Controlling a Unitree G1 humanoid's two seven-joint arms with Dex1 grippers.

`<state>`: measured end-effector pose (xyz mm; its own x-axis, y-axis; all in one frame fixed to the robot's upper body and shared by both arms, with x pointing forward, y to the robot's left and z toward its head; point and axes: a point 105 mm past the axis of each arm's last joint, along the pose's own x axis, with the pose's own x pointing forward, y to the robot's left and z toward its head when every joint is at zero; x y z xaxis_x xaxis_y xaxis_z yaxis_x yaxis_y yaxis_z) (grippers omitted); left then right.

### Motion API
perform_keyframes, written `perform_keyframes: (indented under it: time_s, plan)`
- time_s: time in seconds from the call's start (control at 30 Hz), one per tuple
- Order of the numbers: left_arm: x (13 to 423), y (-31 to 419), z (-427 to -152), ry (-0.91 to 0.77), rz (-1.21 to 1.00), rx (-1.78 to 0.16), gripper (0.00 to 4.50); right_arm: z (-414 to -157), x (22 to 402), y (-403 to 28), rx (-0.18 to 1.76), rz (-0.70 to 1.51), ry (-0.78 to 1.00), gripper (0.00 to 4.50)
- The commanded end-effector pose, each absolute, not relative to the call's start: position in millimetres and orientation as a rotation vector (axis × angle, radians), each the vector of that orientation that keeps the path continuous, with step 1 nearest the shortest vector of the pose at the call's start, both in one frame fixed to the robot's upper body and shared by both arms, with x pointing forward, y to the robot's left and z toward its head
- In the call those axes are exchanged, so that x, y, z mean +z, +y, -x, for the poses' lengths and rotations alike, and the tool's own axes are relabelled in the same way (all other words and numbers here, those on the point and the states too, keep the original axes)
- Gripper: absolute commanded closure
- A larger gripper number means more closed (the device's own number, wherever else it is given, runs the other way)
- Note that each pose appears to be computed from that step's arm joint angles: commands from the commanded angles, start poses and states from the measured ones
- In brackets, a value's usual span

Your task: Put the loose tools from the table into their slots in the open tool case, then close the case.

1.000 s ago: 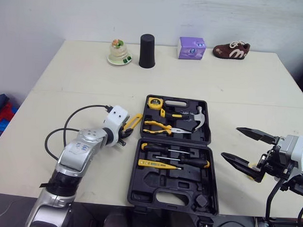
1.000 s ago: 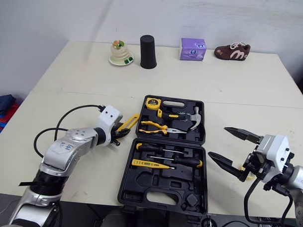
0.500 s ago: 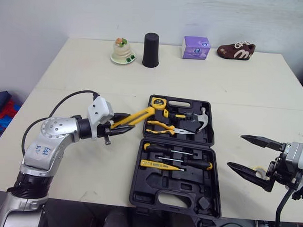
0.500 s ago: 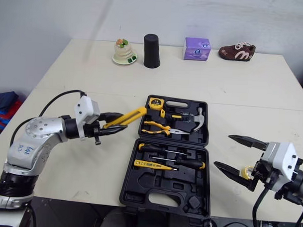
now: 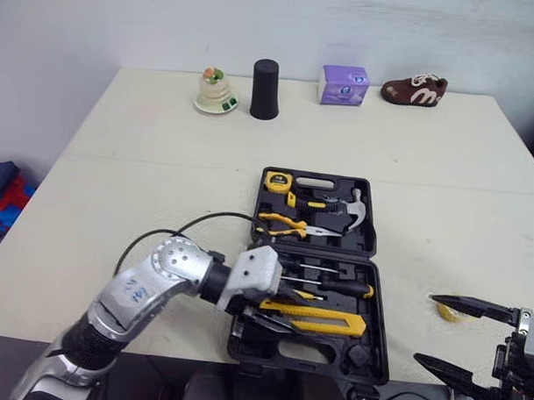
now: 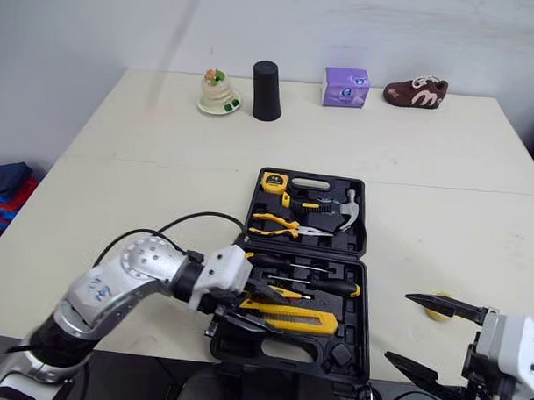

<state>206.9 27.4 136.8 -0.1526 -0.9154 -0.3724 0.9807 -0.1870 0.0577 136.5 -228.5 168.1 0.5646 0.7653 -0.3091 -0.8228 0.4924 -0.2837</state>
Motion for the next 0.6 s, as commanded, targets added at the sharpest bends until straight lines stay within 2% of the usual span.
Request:
perform_keyframes:
  time_s: [0.03, 0.2, 0.33, 0.47, 0.6]
  plan:
    - [131.7, 25.7, -209.9, 0.247, -0.411, -1.677, 3.22, -134.2, 179.5, -225.0, 0.963, 0.442, 0.115, 0.0]
    - [123.0, 19.8, -211.0, 0.246, -0.451, -1.64, 3.22, -134.7, 185.2, -227.0, 0.95, 0.442, 0.114, 0.0]
    - [115.8, 21.0, -202.7, 0.326, -0.417, -1.651, 3.22, -137.5, 187.4, -227.9, 0.938, 0.453, 0.105, 0.0]
    - [109.1, 25.8, -210.2, 0.303, -0.532, -1.619, 3.22, -140.3, 188.0, -225.4, 0.943, 0.452, 0.097, 0.0]
    - [104.9, 28.4, -208.9, 0.334, -0.511, -1.62, 3.22, -142.5, 187.9, -224.2, 0.945, 0.453, 0.094, 0.0]
